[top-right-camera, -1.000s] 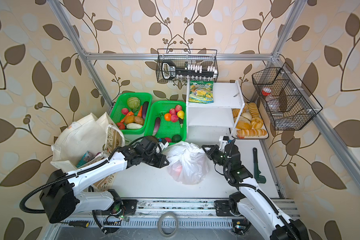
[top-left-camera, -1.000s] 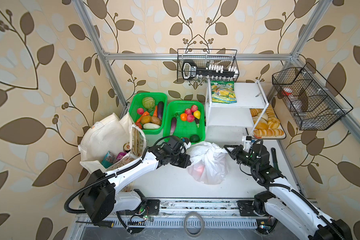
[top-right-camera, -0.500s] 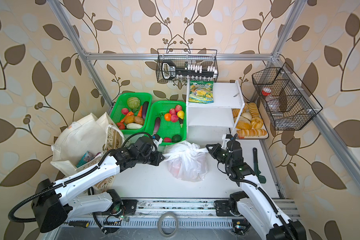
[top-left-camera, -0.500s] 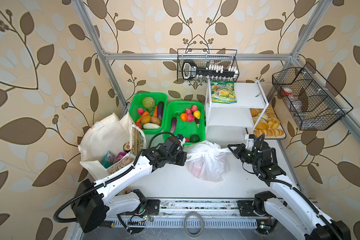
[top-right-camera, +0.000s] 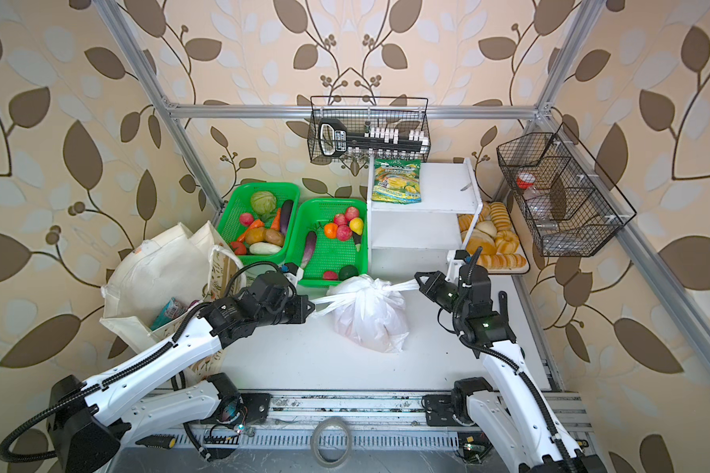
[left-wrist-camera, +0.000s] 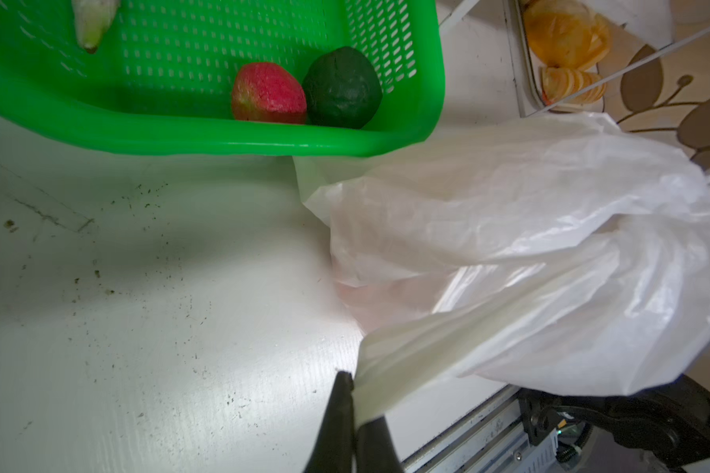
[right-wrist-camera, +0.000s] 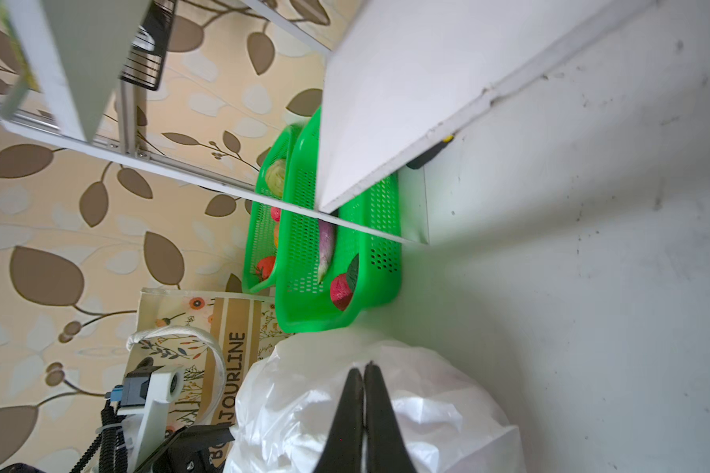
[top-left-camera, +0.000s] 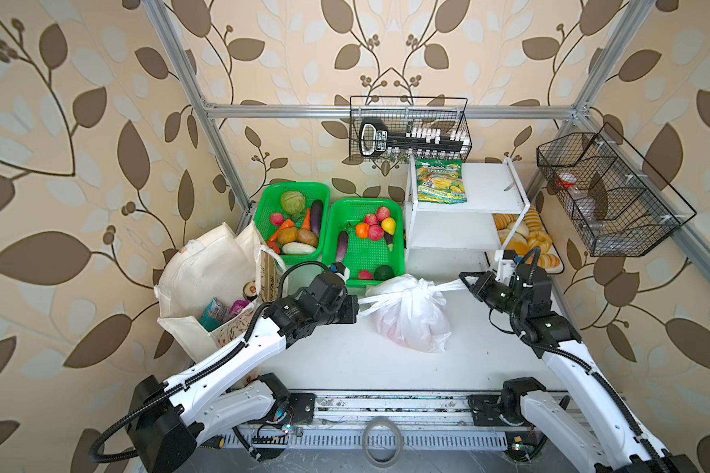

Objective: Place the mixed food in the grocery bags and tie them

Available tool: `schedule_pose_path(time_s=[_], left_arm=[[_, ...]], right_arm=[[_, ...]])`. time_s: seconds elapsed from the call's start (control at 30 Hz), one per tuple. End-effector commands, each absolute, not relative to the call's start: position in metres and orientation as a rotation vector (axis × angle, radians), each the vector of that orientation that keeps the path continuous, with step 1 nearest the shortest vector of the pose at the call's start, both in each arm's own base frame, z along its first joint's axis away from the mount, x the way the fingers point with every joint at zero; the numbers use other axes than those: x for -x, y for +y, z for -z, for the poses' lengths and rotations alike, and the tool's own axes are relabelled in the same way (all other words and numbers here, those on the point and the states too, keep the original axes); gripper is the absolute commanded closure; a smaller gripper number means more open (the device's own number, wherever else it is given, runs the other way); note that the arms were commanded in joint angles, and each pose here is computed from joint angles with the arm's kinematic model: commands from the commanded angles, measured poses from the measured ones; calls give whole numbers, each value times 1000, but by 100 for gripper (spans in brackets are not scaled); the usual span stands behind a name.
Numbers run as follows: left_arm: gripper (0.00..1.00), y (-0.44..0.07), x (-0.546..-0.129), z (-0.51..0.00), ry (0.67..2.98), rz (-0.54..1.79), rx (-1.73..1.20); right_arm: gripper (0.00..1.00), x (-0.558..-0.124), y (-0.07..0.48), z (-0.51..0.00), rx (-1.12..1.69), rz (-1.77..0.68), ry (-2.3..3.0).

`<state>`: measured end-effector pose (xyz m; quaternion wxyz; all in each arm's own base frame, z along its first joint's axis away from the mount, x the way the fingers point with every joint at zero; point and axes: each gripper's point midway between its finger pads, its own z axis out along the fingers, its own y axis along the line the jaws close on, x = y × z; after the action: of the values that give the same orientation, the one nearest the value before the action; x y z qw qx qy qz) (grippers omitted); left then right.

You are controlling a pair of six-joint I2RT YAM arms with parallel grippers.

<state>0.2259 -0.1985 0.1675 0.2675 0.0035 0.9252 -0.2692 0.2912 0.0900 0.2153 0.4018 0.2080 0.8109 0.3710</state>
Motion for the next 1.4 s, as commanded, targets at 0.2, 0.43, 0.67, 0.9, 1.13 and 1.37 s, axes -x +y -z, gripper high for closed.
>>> schedule_pose_path(time_s=[0.2, 0.43, 0.67, 0.9, 1.13, 1.37], left_arm=[[100, -114, -193, -86, 2697, 322, 420], [100, -103, -202, -117, 2601, 279, 391], [100, -130, -205, -121, 2623, 427, 250], [39, -153, -215, -171, 2505, 586, 80], [23, -179, -224, -237, 2343, 679, -218], [19, -254, -217, -253, 2216, 654, -836]], right_arm=[[100, -274, 21, -116, -858, -564, 2114], [100, -287, 25, -175, -746, -638, 2022], [100, -287, 61, -172, -615, -827, 2068], [36, -270, 60, -172, -582, -779, 2111], [12, -259, 11, -210, -694, -556, 1995], [12, -260, 21, -219, -670, -647, 1989]])
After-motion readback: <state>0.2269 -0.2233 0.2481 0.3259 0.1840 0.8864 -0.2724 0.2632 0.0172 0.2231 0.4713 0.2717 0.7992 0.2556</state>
